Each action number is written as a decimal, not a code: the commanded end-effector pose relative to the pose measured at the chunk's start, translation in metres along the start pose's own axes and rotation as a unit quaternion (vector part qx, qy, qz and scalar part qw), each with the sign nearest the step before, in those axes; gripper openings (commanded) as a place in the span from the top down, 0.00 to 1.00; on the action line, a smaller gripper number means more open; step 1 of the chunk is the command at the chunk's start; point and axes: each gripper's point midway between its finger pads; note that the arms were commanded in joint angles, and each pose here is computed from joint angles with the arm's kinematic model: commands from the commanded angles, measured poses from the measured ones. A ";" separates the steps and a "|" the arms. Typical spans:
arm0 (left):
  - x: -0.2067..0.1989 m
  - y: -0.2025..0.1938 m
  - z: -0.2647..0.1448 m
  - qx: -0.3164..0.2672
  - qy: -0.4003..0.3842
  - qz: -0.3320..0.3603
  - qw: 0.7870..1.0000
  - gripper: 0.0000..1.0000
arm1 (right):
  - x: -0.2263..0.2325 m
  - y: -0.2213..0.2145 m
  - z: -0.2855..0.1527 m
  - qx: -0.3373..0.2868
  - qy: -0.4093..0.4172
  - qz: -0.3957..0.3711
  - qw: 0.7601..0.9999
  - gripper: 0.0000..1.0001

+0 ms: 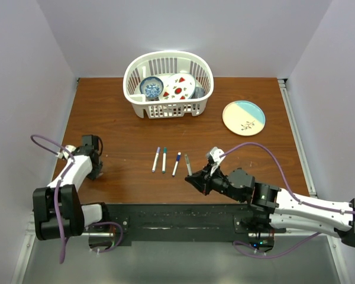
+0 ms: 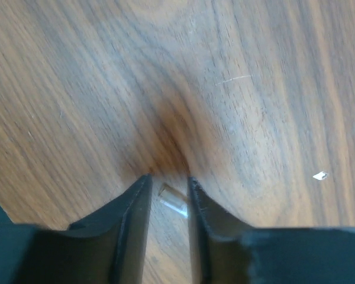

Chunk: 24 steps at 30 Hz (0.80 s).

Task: Insert the pens into the pen caps

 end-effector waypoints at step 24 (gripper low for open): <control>0.009 -0.061 -0.004 0.119 -0.019 -0.012 0.993 0.39 | 0.025 0.023 0.006 -0.016 0.032 0.025 0.999 1.00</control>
Point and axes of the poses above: each gripper's point midway between its finger pads, its own z axis out along the fingers, its own x axis along the line the jaws close on, y = z × x, and after that the axes turned 8 degrees about z, right-handed
